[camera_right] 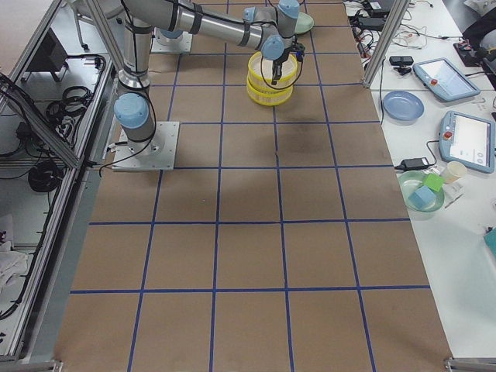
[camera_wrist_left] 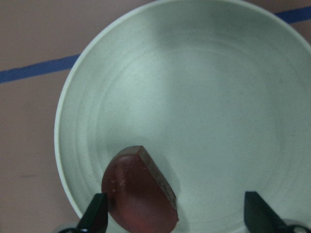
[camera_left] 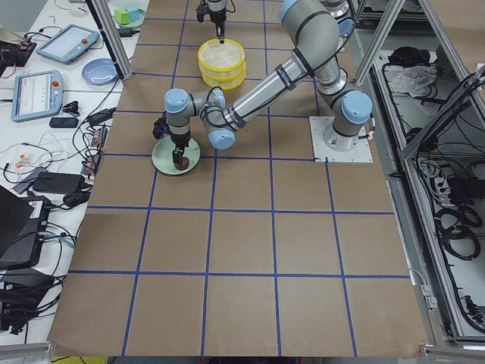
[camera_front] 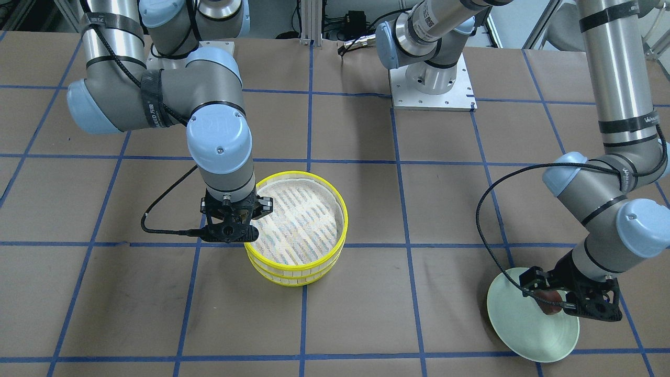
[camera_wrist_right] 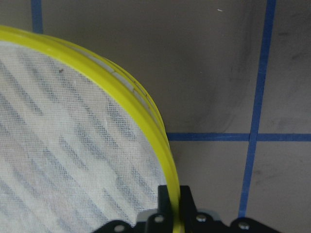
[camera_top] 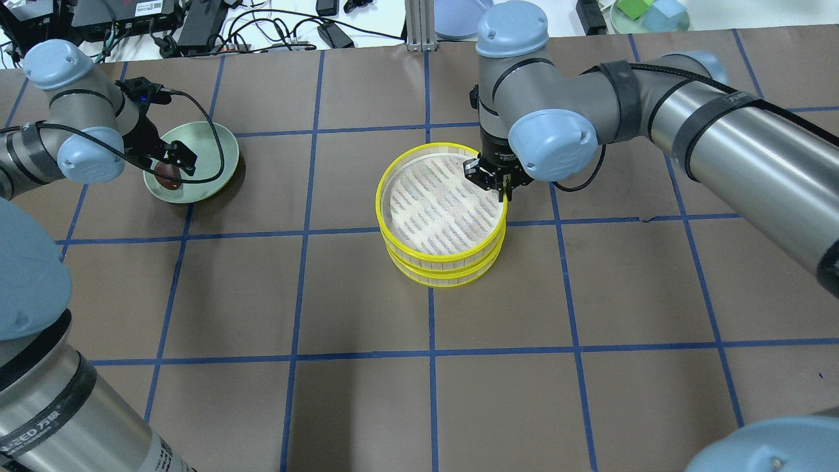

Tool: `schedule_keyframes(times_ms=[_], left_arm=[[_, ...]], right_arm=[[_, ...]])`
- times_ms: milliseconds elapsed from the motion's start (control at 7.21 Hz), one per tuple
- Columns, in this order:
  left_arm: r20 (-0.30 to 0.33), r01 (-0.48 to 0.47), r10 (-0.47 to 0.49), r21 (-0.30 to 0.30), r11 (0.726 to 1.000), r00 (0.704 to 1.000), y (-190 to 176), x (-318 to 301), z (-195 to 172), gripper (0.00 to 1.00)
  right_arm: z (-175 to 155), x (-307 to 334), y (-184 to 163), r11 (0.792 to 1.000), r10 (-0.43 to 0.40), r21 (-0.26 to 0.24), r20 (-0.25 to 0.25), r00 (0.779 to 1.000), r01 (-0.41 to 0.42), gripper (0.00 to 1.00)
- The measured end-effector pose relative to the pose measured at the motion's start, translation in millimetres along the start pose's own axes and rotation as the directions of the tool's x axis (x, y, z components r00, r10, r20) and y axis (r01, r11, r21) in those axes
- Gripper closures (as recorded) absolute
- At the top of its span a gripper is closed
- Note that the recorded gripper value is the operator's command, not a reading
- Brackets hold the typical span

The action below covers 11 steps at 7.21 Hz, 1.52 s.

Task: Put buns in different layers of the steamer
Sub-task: 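Grasp the dark brown bun on the plate with the left gripper, then lift the brown bun with the left gripper while the right releases the steamer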

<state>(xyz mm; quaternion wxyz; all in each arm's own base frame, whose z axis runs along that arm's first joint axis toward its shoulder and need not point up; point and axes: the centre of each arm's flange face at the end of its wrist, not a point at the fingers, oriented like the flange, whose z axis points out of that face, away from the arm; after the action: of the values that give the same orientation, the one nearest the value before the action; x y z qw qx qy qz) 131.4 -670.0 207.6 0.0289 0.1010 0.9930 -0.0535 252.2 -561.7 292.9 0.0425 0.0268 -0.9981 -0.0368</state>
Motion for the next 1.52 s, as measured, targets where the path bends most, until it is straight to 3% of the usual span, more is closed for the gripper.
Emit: schedule_keyframes(times_ms=[139,277,416,554,693,832,1109,1386,1525], left_arm=[[0.002,-0.019,0.019,0.002,1.0,1.0,-0.9,-3.4,1.8,0.06],[0.0,-0.025,0.025,0.001,1.0,1.0,-1.2,-4.9,4.7,0.23],[-0.003,-0.026,0.026,0.001,1.0,1.0,-1.4,-5.1,6.8,0.48],[-0.007,-0.025,0.025,0.001,1.0,1.0,-1.3,-5.1,8.5,0.95],[-0.01,-0.024,0.024,-0.001,1.0,1.0,-1.2,-4.9,10.4,1.0],[-0.013,-0.023,0.023,-0.002,1.0,1.0,-1.2,-4.7,11.7,1.0],[-0.011,-0.023,0.023,0.002,1.0,1.0,-2.3,-5.4,9.4,1.0],[-0.009,0.007,-0.007,0.05,0.999,1.0,-11.2,-6.6,-17.4,1.0],[-0.032,0.044,-0.042,0.082,0.996,0.999,-16.6,1.0,-37.3,1.0]], right_arm=[[0.8,2.2,-0.6,1.0,-0.015,-0.002,-0.002,1.0,0.015,1.0],[2.5,3.5,-0.9,1.0,-0.027,-0.005,-0.003,1.0,0.027,1.0],[6.9,3.6,0.5,0.999,-0.038,-0.014,-0.003,0.999,0.038,1.0],[14.2,3.5,3.9,0.999,-0.041,-0.027,-0.001,0.999,0.041,1.0],[18.6,3.6,6.7,0.999,-0.042,-0.033,-0.001,0.999,0.042,0.36],[20.9,3.7,8.2,0.998,-0.046,-0.037,-0.002,0.999,0.046,0.0],[8.3,4.5,10.1,0.999,-0.047,-0.014,0.003,0.999,0.047,0.0],[-61.6,18.4,30.8,0.997,-0.033,0.072,0.028,0.999,0.031,0.0],[-107.0,33.7,45.4,0.997,-0.017,0.081,0.057,0.998,0.012,0.0]])
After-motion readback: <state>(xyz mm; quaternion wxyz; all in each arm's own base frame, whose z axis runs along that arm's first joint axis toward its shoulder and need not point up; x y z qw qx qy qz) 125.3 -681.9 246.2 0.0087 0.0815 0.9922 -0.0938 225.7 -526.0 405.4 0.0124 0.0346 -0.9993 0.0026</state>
